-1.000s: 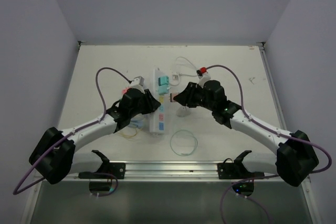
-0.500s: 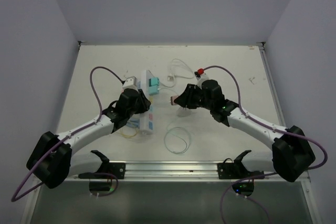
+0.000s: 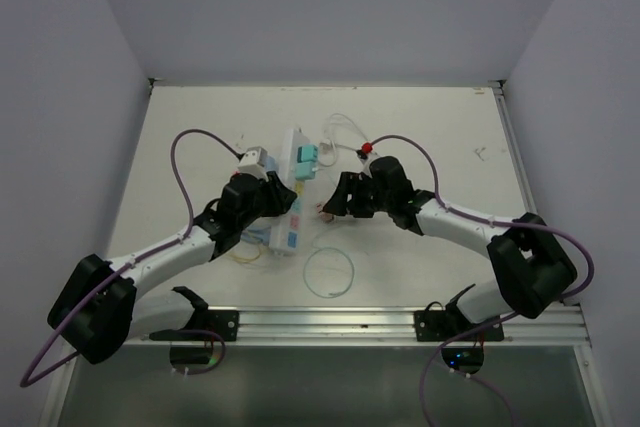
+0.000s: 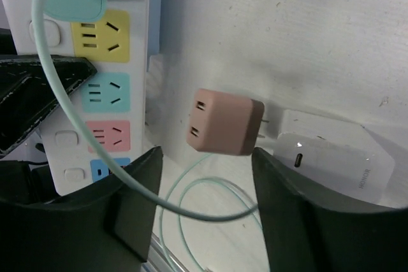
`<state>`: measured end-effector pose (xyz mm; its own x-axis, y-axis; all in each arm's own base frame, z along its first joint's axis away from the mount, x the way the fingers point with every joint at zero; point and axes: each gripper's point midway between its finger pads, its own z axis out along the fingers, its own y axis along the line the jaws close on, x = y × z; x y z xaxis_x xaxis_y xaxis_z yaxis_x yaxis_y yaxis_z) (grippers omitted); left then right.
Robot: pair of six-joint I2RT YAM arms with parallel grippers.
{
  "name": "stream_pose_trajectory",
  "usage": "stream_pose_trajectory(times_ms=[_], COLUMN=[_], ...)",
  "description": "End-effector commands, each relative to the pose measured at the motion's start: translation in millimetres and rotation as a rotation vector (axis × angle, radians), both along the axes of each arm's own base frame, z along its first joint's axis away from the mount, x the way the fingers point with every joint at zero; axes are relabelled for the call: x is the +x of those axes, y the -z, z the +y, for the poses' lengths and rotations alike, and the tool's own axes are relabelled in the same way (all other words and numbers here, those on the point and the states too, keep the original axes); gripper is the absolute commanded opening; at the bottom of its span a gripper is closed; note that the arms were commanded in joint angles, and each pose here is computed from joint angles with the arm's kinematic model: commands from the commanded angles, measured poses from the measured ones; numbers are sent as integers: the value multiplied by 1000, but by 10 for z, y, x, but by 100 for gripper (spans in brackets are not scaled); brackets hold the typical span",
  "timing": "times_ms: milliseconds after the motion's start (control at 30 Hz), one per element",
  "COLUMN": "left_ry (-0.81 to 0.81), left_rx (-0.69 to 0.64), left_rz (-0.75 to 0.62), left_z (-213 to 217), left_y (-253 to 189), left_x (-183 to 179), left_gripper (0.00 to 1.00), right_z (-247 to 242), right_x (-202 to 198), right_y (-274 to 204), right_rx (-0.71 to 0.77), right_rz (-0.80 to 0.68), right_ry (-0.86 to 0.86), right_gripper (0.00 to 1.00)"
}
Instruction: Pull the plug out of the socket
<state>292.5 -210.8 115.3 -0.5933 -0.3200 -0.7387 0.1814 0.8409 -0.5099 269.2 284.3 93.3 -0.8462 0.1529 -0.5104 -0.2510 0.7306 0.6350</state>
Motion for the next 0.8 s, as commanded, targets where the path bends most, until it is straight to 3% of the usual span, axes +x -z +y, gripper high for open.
stream_pose_trajectory(times_ms=[0,400,767], left_ry=[56,93,145], left_rx=[-109,-101,-135], left_rz=[-204,-199,-232], left_z=[-179,-208,-367], left_y=[-574,-494,-639], left_x=[121,51,-60], left_gripper=[0,0,0], right_z=[70,36,205], right_x=[30,151,475], right_y=[-118,-671,-965], right_rx=[38,82,169], right_rz=[-30,-163,-209], right_ry=[-22,16,98], right_gripper=[65,87,88])
